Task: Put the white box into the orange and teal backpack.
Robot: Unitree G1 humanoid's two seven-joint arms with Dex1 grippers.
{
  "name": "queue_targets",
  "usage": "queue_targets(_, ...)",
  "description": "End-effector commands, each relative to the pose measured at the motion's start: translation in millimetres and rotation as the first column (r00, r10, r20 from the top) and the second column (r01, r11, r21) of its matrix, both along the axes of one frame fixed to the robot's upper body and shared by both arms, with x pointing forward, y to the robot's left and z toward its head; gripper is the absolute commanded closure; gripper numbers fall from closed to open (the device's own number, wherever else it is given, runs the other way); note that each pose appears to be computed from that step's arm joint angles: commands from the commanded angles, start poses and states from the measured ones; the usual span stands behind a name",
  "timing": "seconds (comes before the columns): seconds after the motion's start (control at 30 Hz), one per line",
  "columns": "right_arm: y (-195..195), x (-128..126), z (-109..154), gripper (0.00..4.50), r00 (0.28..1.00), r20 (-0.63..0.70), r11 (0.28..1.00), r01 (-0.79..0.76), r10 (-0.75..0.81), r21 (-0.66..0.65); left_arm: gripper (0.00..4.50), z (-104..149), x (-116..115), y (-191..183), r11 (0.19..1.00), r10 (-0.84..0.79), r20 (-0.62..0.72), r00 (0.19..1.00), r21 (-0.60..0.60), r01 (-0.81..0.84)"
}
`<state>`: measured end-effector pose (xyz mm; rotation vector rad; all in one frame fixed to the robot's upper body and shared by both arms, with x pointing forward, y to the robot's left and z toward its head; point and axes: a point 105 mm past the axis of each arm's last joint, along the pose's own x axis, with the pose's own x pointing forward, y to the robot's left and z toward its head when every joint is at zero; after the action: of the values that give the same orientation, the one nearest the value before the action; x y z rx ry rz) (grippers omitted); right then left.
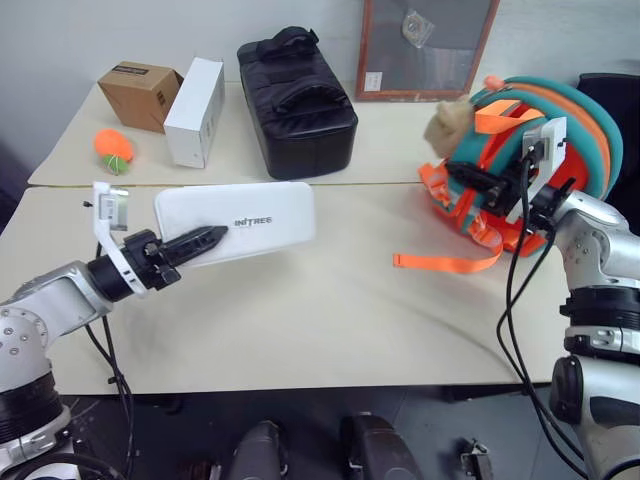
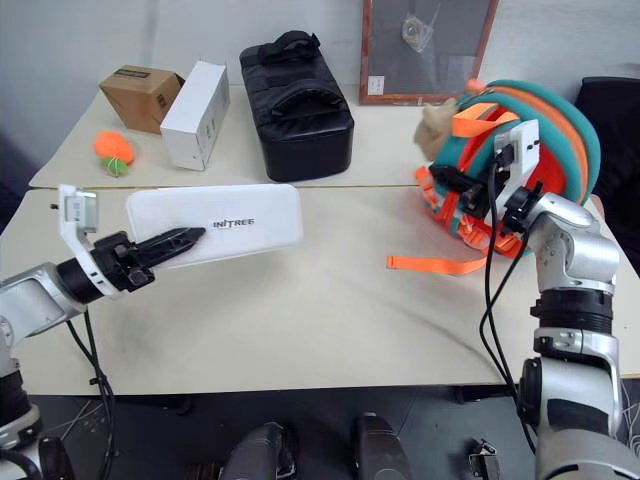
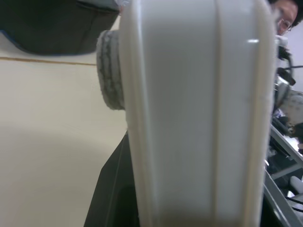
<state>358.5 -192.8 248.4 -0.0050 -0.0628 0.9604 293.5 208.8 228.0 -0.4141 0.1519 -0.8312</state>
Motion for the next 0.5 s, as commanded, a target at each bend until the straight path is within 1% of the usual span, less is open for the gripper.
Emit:
queue_targets(0.03,30.5,-48.4,28.2,4.48,0.956,0.034,0.956,-0.288,0.290,-0.047,3.18,39.3,2.7,2.2,0.999,-0.006,0.179,0.984,0.054,-0.003)
queue_targets(0.1,38.9,-70.9,37.6,4.48,0.915,0.006,0.914,-0.403,0.403,-0.042,3.18,58.3,-1.3,-5.8,0.996,-0.060,0.264,0.963,0.075,0.042)
queue_targets(0.17,43.2,-85.5,44.2,4.48,0.881,-0.010,0.880,-0.474,0.474,-0.035,3.18,68.9,-0.6,-8.9,0.995,-0.077,0.308,0.948,0.080,0.055)
queue_targets(0.27,50.5,-97.6,52.5,4.48,0.846,-0.015,0.846,-0.533,0.532,-0.030,3.18,77.0,5.5,-16.5,0.992,-0.096,0.352,0.931,0.106,0.062)
queue_targets(0.43,59.6,-116.7,54.5,4.48,0.778,-0.056,0.779,-0.627,0.625,-0.014,3.18,90.9,12.4,-34.7,0.989,-0.135,0.420,0.897,0.109,0.098)
queue_targets(0.5,59.7,-120.9,56.1,4.48,0.763,-0.064,0.764,-0.645,0.644,0.001,3.18,92.7,13.6,-38.7,0.988,-0.147,0.429,0.891,0.111,0.110)
